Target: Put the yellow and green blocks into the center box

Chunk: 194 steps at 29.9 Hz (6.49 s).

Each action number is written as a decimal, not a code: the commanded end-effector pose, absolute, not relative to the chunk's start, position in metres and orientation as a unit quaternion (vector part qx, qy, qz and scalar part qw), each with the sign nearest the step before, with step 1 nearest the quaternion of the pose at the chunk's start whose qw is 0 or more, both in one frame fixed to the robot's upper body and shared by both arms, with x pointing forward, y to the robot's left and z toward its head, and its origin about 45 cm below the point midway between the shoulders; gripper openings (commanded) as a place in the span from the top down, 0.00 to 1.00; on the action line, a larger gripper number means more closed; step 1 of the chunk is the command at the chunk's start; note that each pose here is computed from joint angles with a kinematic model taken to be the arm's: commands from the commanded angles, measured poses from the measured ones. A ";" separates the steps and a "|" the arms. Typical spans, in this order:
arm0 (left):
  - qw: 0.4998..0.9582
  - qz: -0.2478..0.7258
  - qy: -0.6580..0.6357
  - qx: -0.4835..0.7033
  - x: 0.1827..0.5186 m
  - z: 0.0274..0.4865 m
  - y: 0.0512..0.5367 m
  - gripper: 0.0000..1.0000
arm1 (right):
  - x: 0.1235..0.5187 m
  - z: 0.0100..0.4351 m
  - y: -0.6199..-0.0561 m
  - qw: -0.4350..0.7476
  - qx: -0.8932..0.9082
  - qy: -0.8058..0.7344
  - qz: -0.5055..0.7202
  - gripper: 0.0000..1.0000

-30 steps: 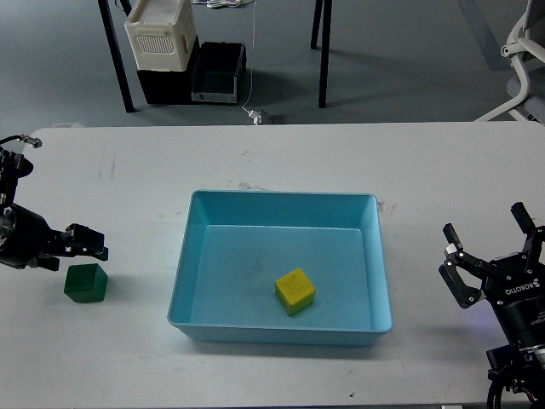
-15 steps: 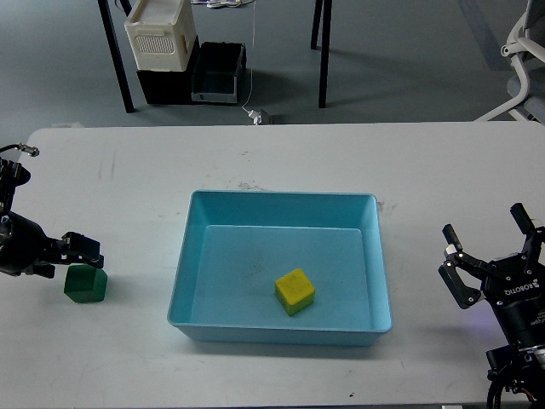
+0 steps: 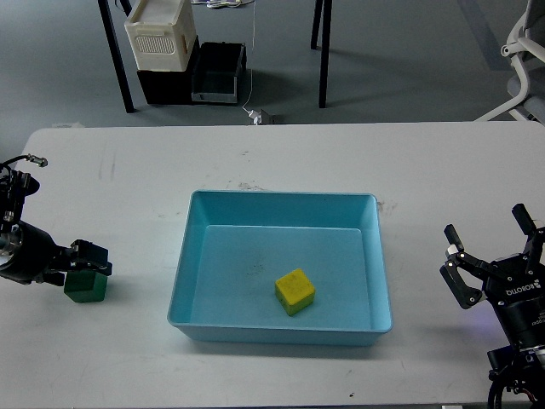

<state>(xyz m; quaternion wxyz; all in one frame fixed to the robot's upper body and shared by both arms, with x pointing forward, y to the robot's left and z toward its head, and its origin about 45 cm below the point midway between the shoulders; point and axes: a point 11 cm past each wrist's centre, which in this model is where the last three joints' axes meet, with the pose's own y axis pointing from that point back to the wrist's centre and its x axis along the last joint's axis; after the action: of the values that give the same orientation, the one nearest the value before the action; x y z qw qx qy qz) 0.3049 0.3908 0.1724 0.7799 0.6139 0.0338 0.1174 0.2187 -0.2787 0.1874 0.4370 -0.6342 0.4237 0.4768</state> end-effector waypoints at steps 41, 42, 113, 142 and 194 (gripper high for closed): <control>0.844 -0.075 -0.264 0.461 0.375 0.312 0.143 0.99 | 0.218 0.187 -0.278 0.436 -0.635 0.424 0.477 0.00; 0.842 -0.086 -0.267 0.461 0.373 0.309 0.136 0.99 | 0.218 0.187 -0.278 0.436 -0.635 0.424 0.477 0.00; 0.887 0.401 0.058 -0.220 0.480 0.382 0.234 0.01 | 0.225 0.190 -0.294 0.424 -0.644 0.452 0.448 0.00; 0.563 0.577 0.212 -0.553 0.318 0.225 0.413 0.01 | 0.244 0.181 -0.323 0.443 -0.602 0.496 0.442 0.00; 0.564 0.504 0.428 -0.494 0.239 0.145 0.284 0.00 | 0.228 0.179 -0.238 0.352 -0.703 0.423 0.452 0.00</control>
<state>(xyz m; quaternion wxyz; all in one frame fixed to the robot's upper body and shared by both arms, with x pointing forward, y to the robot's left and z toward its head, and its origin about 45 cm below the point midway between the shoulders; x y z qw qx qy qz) 0.2381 0.2847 0.1443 0.5635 -0.4927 0.4287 0.5059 0.2269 -0.2369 0.1757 0.3469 -0.6970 0.4273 0.4597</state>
